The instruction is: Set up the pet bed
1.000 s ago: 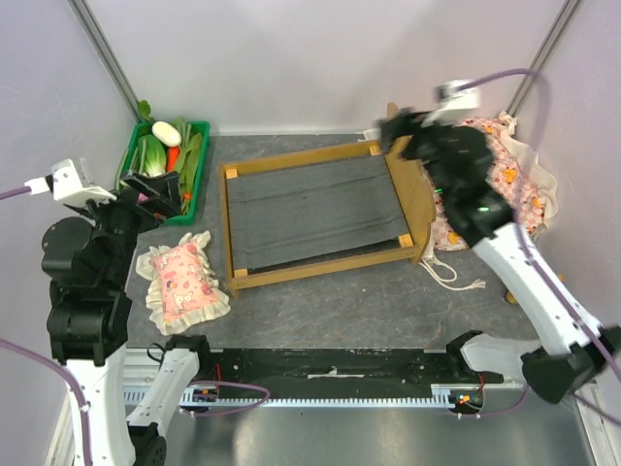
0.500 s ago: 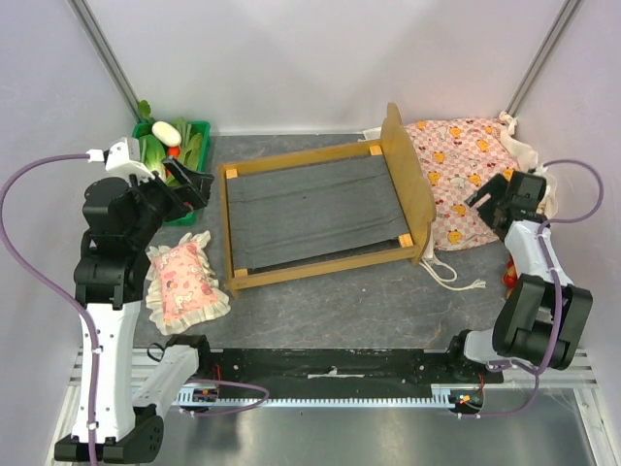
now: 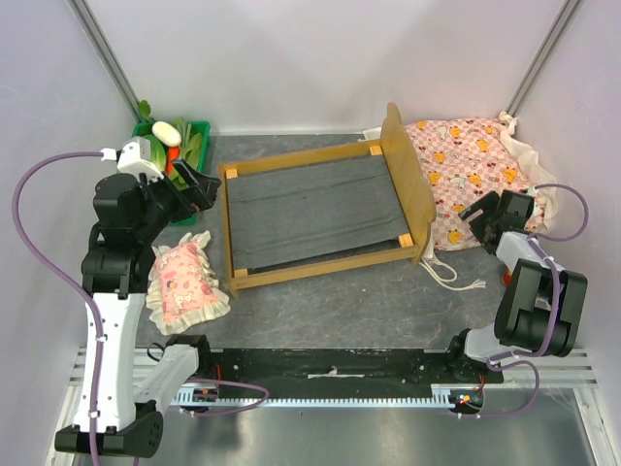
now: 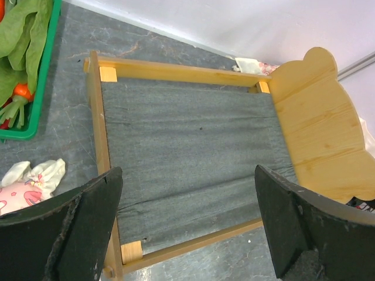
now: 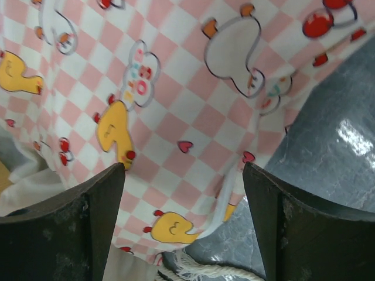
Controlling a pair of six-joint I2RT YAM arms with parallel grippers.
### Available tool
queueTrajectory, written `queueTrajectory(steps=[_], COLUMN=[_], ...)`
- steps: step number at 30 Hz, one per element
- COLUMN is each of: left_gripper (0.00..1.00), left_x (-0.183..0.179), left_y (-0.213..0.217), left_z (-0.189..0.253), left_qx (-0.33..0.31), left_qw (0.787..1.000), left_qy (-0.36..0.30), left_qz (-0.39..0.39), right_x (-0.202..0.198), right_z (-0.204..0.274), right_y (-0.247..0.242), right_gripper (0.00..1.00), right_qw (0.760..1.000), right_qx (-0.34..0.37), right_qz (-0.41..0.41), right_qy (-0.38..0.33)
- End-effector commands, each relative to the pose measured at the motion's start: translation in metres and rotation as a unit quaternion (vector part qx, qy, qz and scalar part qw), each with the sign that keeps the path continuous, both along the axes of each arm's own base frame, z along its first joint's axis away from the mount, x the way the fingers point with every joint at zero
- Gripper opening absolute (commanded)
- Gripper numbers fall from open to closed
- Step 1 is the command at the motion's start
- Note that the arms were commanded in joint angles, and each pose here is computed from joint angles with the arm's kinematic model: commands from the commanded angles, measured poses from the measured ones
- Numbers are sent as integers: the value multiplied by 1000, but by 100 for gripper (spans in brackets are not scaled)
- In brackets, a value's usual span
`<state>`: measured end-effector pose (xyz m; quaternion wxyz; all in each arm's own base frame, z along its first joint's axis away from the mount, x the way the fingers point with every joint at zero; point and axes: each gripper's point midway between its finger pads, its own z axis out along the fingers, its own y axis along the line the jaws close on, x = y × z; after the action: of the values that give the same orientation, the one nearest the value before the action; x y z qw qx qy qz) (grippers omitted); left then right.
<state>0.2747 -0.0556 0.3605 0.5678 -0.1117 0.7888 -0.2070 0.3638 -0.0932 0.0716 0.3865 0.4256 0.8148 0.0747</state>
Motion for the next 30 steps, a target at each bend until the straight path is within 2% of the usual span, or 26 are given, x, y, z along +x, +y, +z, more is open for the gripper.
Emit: queueTrajectory(steps=[1,5,9,12,13,15,16,18,19,20,21,22,23,25,26,28,29,30], left_gripper=[100,100,100,100,100,100,100,100,100,100,100,100,100,100,100,100,100,100], left_x=[3,5,6,5,3,3,3,2,3,4,4,6,10,13,15,20,21,24], left_y=[-2,-4,-5,-6,-6,-5,-4,-2,-1,-1,0,-1,-1,-1,-3,-5,-6,-7], left_z=[6,4,2,2,2,1,2,1,1,-1,-1,-4,-7,-8,-7,-8,-8,-8], left_qx=[-5,-7,-11,-11,-10,-10,-9,-4,-3,-2,0,0,3,5,5,2,2,-1], left_qw=[1000,1000,1000,1000,1000,1000,1000,1000,1000,1000,1000,1000,1000,1000,1000,1000,1000,1000], left_qy=[-18,-15,-14,-14,-16,-15,-16,-16,-15,-14,-14,-11,-6,-5,-5,-5,-6,-7], left_qz=[-5,-13,-13,-15,-15,-12,-12,-6,-5,-3,-3,-4,-5,-9,-13,-20,-22,-25], right_x=[3,2,10,15,15,22,27,37,42,56,58,62,75,84,91,98,96,102], right_z=[1,-15,-25,-38,-44,-35,-21,6,31,65,80,109,158,211,274,321,384,400], right_y=[-5,-11,-10,-11,-10,-6,-6,-6,-6,-10,-8,-9,-12,-3,-2,11,17,32], right_gripper=[89,89,87,69,54,39,26,12,3,1,0,0,0,0,0,0,0,0], right_qw=[998,999,996,996,996,995,994,991,988,982,982,977,966,952,932,916,893,879], right_qx=[-1,-14,-13,-1,3,10,4,-2,-14,-32,-32,-46,-67,-74,-94,-92,-108,-88], right_qz=[-30,-36,-38,-43,-47,-30,-21,-7,2,15,27,35,45,85,96,137,152,197], right_qy=[-46,-36,-82,-80,-74,-92,-109,-134,-156,-185,-186,-207,-246,-285,-335,-365,-410,-426])
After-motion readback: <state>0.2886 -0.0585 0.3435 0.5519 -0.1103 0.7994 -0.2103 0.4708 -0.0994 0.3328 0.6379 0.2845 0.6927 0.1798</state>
